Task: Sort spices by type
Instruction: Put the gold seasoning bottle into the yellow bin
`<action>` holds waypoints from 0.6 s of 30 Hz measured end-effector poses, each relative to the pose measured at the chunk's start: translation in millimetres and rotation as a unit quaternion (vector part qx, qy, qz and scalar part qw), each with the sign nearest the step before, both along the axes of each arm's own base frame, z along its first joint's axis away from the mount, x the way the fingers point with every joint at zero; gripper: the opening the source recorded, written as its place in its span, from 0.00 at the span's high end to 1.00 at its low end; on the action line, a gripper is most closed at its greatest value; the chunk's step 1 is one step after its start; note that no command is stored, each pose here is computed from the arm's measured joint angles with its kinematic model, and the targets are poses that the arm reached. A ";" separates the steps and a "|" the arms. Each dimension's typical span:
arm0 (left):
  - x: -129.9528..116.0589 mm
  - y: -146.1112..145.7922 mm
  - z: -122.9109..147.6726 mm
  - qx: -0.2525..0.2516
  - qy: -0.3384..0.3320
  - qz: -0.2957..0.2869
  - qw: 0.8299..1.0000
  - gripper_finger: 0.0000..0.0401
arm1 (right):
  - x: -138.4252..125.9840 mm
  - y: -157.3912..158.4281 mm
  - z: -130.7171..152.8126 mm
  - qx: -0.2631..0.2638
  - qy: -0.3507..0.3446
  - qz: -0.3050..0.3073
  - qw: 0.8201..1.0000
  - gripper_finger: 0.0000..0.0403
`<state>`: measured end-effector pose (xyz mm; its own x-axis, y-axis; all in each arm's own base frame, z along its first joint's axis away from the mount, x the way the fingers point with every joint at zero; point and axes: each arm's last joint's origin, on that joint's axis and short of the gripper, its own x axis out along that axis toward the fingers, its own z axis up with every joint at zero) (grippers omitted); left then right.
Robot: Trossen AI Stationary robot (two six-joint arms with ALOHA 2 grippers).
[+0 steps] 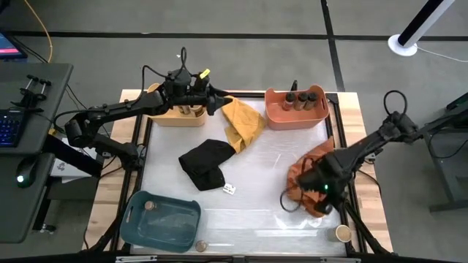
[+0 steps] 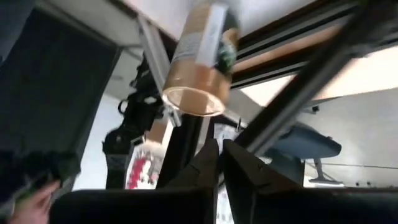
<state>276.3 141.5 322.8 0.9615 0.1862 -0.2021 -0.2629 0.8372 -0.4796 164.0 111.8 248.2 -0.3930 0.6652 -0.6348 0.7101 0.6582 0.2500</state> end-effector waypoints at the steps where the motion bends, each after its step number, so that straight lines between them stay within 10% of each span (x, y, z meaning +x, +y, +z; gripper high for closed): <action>1: 0.1 -0.1 0.0 -0.005 -0.001 0.005 1.000 0.39 | -1.3 6.0 -5.3 0.011 0.000 0.005 1.000 0.96; 18: 20.9 -49.3 -0.2 -0.072 -0.009 -0.010 0.997 0.39 | -26.5 59.9 -31.2 0.018 0.034 0.020 0.999 1.00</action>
